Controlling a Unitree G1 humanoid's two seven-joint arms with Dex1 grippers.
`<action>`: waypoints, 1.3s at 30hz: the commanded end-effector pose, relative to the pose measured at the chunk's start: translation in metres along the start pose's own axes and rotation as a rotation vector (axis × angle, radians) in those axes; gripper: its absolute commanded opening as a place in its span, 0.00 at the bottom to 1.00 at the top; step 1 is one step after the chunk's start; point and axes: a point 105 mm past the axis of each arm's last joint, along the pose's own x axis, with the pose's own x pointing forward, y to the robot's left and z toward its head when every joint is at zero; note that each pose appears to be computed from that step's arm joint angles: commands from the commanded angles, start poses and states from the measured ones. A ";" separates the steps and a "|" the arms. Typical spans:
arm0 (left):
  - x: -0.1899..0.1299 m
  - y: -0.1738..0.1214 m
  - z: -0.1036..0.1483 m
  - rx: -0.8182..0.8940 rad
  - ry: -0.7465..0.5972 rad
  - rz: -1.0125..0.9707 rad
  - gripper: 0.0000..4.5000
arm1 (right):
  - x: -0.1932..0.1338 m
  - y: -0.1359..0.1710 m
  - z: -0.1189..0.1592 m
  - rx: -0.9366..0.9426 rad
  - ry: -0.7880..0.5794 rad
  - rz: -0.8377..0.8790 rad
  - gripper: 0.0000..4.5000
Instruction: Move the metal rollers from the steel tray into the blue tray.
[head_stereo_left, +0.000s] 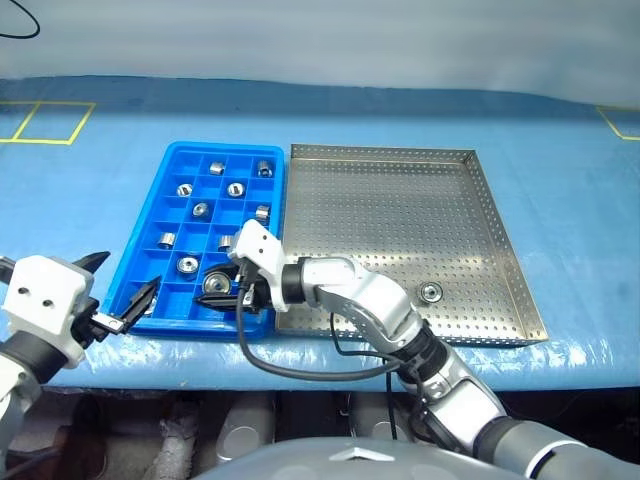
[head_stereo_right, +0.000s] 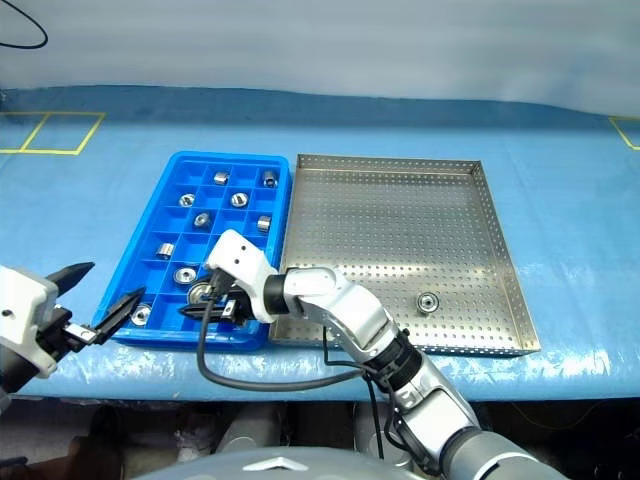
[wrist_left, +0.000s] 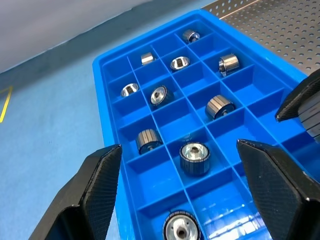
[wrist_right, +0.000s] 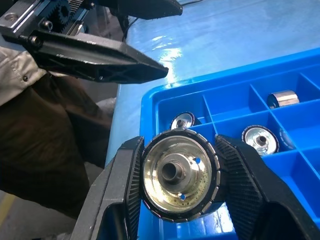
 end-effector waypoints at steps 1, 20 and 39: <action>-0.002 0.000 0.003 0.011 -0.026 0.016 0.89 | 0.012 -0.001 0.007 -0.050 -0.029 0.007 0.42; 0.012 -0.007 0.002 -0.003 -0.057 -0.008 0.89 | 0.010 -0.011 0.000 -0.008 -0.030 -0.046 0.84; 0.109 -0.122 0.073 -0.098 -0.374 -0.536 0.89 | -0.175 -0.072 -0.011 0.057 -0.006 -0.898 0.84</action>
